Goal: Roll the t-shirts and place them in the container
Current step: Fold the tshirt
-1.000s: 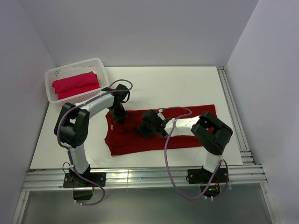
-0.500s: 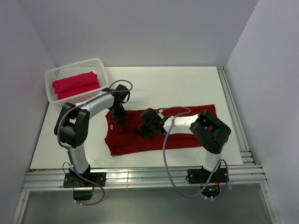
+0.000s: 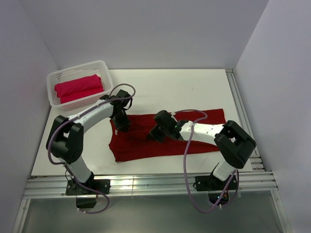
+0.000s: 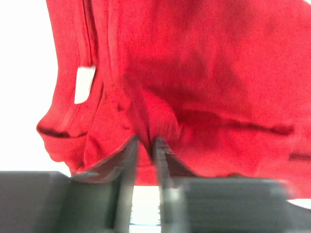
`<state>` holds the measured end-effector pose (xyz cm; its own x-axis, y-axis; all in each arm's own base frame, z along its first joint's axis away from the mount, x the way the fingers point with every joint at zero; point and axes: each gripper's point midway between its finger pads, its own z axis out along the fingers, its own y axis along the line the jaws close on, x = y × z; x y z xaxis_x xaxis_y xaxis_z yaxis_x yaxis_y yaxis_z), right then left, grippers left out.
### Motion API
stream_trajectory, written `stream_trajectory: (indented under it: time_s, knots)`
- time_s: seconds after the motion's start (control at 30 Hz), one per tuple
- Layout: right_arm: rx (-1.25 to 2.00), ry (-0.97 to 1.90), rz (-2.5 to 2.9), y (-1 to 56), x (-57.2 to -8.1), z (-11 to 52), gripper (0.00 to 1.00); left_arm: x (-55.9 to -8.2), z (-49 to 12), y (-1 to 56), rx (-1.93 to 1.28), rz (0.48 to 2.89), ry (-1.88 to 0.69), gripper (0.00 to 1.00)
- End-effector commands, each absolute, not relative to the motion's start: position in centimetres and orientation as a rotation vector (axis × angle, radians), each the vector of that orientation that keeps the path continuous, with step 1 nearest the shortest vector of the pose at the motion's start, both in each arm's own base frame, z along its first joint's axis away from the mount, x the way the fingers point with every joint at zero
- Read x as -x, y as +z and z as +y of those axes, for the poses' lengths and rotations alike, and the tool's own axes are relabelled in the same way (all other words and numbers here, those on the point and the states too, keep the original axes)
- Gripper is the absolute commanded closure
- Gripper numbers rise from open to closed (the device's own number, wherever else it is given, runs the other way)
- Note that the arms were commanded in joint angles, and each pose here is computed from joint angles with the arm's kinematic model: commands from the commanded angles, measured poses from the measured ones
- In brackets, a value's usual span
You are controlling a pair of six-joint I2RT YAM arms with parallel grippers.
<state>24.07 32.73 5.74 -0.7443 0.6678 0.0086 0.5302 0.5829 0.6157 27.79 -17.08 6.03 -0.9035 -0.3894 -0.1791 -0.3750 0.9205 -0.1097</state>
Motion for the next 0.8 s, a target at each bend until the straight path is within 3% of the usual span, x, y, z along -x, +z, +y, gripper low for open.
stream_trajectory:
  time_s: [0.0, 0.1, 0.2, 0.37, 0.77]
  knots:
    - [-0.994, 0.872, 2.635, 5.8, -22.7, 31.3, 1.0, -27.0, -17.8, 8.8, 0.519, 2.837, -0.223, 0.69]
    - [-0.999, 0.858, 2.662, 5.6, -21.9, 30.5, 1.0, -26.0, -18.0, 10.5, 0.495, 2.809, -0.289, 0.45]
    - [-1.006, 0.869, 2.663, 5.7, -21.4, 29.7, 1.0, -25.1, -17.8, 12.1, 0.467, 2.773, -0.345, 0.31]
    - [-1.015, 0.837, 2.7, 5.3, -20.7, 27.8, 1.0, -24.1, -17.1, 12.8, 0.434, 2.746, -0.368, 0.28]
    - [-1.009, 0.83, 2.826, 5.7, -19.6, 27.0, 1.0, -23.3, -17.2, 8.9, 0.421, 2.785, -0.379, 0.32]
